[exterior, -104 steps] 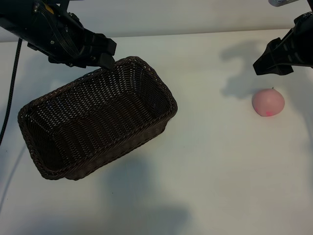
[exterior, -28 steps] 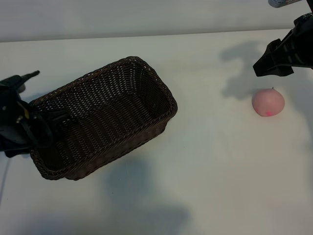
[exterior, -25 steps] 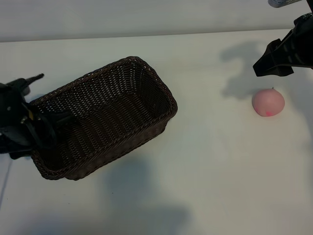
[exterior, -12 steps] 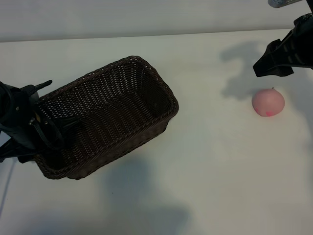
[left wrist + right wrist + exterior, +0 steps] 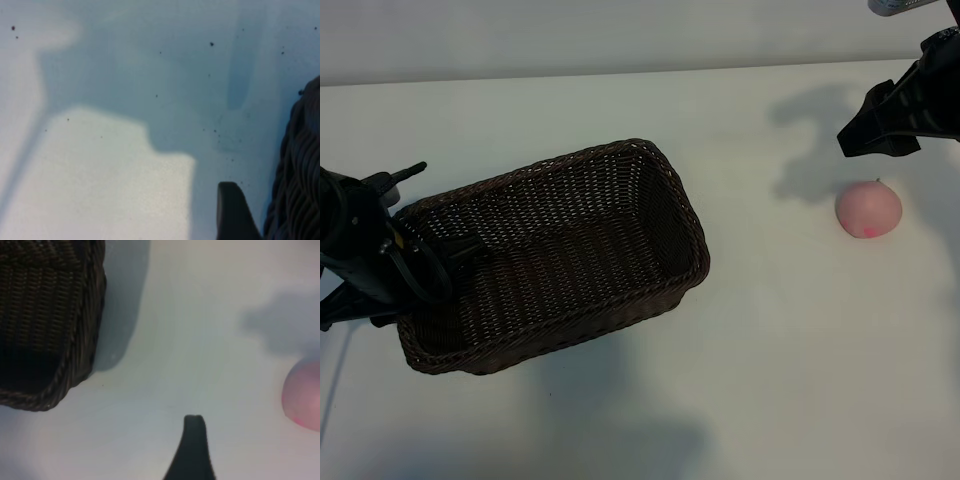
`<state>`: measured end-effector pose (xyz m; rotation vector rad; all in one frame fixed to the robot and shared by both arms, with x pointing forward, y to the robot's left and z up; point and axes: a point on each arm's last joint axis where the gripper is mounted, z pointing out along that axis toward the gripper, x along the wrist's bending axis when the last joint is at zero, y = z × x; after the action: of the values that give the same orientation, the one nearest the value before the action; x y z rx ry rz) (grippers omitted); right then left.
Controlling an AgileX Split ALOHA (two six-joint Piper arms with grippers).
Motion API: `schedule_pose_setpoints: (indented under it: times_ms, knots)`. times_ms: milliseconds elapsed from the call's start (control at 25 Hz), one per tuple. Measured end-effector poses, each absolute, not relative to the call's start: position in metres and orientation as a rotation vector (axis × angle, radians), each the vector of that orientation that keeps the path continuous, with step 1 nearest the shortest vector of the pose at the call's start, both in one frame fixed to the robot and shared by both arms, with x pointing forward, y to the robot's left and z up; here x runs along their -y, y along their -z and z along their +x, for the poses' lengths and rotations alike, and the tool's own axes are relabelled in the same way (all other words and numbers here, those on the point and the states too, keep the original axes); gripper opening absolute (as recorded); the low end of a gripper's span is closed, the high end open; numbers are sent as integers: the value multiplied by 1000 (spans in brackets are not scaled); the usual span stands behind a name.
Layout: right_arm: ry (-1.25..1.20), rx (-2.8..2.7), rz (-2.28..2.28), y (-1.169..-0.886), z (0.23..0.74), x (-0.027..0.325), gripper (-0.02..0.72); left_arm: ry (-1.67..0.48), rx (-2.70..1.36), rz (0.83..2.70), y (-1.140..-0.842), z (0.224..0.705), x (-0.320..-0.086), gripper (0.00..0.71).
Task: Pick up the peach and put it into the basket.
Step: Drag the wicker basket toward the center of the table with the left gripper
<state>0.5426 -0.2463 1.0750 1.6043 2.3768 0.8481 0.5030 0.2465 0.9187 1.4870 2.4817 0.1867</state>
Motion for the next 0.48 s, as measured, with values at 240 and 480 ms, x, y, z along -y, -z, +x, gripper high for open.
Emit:
schedule_pose_setpoints:
  times_ms: [240, 480]
  knots:
    - [-848, -2377, 1604, -1075, 543, 246, 595, -180, -2445, 1416, -930, 503, -245, 366]
    - [-848, -2377, 1604, -1075, 543, 246, 595, -178, -2372, 1308, -949, 503, -243, 328]
